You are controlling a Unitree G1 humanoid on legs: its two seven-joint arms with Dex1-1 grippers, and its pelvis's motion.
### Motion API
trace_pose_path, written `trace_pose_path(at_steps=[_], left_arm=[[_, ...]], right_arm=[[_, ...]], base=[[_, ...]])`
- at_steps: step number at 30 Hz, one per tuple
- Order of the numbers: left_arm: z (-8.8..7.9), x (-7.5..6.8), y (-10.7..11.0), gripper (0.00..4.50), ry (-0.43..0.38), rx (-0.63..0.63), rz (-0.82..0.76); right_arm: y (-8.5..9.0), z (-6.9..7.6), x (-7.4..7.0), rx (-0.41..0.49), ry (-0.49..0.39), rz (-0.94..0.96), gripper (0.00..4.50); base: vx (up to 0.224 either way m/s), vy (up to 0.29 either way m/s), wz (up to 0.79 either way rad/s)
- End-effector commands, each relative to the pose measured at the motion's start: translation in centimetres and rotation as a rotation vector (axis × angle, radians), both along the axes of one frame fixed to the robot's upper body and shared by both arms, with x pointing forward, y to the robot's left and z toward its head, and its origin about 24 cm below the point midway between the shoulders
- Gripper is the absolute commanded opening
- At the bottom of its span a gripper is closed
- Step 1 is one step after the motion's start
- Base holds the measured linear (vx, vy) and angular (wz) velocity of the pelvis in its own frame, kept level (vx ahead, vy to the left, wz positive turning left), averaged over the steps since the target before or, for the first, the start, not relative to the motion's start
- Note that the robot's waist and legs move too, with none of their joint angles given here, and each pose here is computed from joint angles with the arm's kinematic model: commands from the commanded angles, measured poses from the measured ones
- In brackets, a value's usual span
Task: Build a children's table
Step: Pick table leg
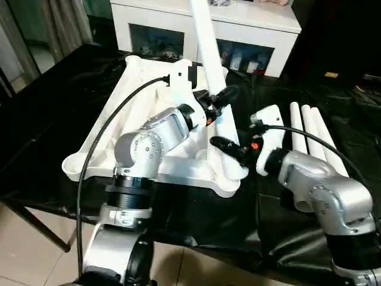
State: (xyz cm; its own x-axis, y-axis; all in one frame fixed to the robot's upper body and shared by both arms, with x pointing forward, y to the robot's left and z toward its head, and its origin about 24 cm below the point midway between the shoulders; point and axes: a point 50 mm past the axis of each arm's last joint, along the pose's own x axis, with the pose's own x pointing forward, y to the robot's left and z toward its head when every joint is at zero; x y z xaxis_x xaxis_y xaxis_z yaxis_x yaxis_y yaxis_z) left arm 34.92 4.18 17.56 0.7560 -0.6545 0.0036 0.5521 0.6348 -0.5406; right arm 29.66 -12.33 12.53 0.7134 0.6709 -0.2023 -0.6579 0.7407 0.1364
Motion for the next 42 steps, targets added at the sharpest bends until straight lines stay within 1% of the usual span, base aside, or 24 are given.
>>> trace_pose_path(at_steps=[1,3,7,11,12,13,14,15,16,17,18,20,21,22,23,24,25,29,30,31,33,35,37,42], left_arm=[[-0.3,0.4,0.8,2.27,0.024,0.003,0.058],[0.0,0.4,0.8,2.18,0.044,-0.053,0.059],[0.1,0.3,0.8,1.89,0.053,-0.094,0.048],[0.2,0.2,0.9,1.86,0.048,-0.107,0.031],[0.2,0.2,0.9,1.86,0.048,-0.107,0.031],[0.5,0.1,0.9,1.86,0.026,-0.121,-0.01],[0.8,-0.1,0.8,1.86,0.01,-0.129,-0.048],[0.8,-0.1,0.8,1.86,0.007,-0.13,-0.057],[1.3,-0.5,0.7,1.86,-0.022,-0.134,-0.14],[1.5,-0.8,0.7,1.85,-0.043,-0.133,-0.194],[1.5,-0.8,0.7,1.85,-0.043,-0.133,-0.194],[2.4,-1.8,0.8,1.85,-0.092,-0.149,-0.346],[2.7,-2.2,0.9,1.85,-0.106,-0.16,-0.402],[2.8,-2.2,0.9,1.85,-0.108,-0.16,-0.406],[3.5,-3.0,1.3,1.85,-0.16,-0.158,-0.534],[3.5,-3.0,1.3,1.85,-0.162,-0.158,-0.539],[4.2,-3.6,1.8,1.85,-0.219,-0.158,-0.638],[5.5,-4.3,2.4,1.85,-0.296,-0.192,-0.758],[5.8,-4.5,2.5,1.85,-0.305,-0.204,-0.784],[5.9,-4.7,2.5,1.85,-0.311,-0.213,-0.801],[6.2,-5.0,2.4,1.85,-0.324,-0.238,-0.836],[6.2,-5.1,2.3,1.85,-0.327,-0.244,-0.853],[6.0,-5.2,2.3,1.85,-0.326,-0.242,-0.86],[5.7,-5.1,2.3,1.85,-0.321,-0.236,-0.865]], right_arm=[[-0.1,1.1,0.2,0.006,-0.072,0.004,1.84],[-0.1,0.9,0.2,-0.006,-0.075,0.004,1.84],[-0.2,1.0,0.2,-0.014,-0.083,0.002,1.84],[-0.2,1.3,0.2,-0.008,-0.104,0.001,1.84],[-0.2,1.3,0.2,-0.008,-0.104,0.001,2.19],[-0.4,1.5,0.1,0.041,-0.096,0.01,2.19],[-0.6,1.8,0.0,0.073,-0.09,0.021,2.4],[-0.6,1.8,0.0,0.079,-0.089,0.024,2.54],[-1.0,2.3,-0.3,0.125,-0.08,0.053,2.57],[-1.2,2.5,-0.7,0.146,-0.074,0.091,2.63],[-1.2,2.5,-0.7,0.146,-0.074,0.091,2.73],[-1.5,3.0,-2.0,0.196,-0.054,0.218,2.82],[-1.7,3.1,-2.6,0.214,-0.042,0.267,2.82],[-1.7,3.1,-2.6,0.215,-0.041,0.27,2.82],[-2.2,3.2,-3.6,0.248,-0.005,0.353,2.82],[-2.2,3.2,-3.7,0.249,-0.004,0.355,2.82],[-2.6,3.1,-4.3,0.256,0.029,0.398,2.82],[-2.8,2.2,-4.9,0.207,0.087,0.437,2.82],[-2.7,2.1,-5.1,0.209,0.099,0.45,2.82],[-2.7,2.0,-5.2,0.214,0.105,0.456,2.63],[-2.5,1.9,-5.3,0.226,0.117,0.46,2.45],[-2.4,1.8,-5.4,0.233,0.128,0.463,2.34],[-2.3,1.8,-5.5,0.24,0.135,0.472,2.09],[-2.2,1.8,-5.7,0.244,0.14,0.49,1.93]], base=[[0.0,0.0,0.0],[0.0,0.0,0.0],[0.0,0.0,0.0],[0.0,0.0,0.0],[0.0,0.0,0.0],[0.0,0.0,0.0],[0.0,0.0,0.0],[0.0,0.0,0.0],[0.0,0.0,0.0],[0.0,0.0,0.0],[0.0,0.0,0.0],[0.0,0.0,0.0],[0.0,0.0,0.0],[0.0,0.0,0.0],[0.0,0.0,0.0],[0.0,0.0,0.0],[0.0,0.0,0.0],[0.0,0.0,0.0],[0.0,0.0,0.0],[0.0,0.0,0.0],[0.0,0.0,0.0],[0.0,0.0,0.0],[0.0,0.0,0.0],[0.0,0.0,0.0]])
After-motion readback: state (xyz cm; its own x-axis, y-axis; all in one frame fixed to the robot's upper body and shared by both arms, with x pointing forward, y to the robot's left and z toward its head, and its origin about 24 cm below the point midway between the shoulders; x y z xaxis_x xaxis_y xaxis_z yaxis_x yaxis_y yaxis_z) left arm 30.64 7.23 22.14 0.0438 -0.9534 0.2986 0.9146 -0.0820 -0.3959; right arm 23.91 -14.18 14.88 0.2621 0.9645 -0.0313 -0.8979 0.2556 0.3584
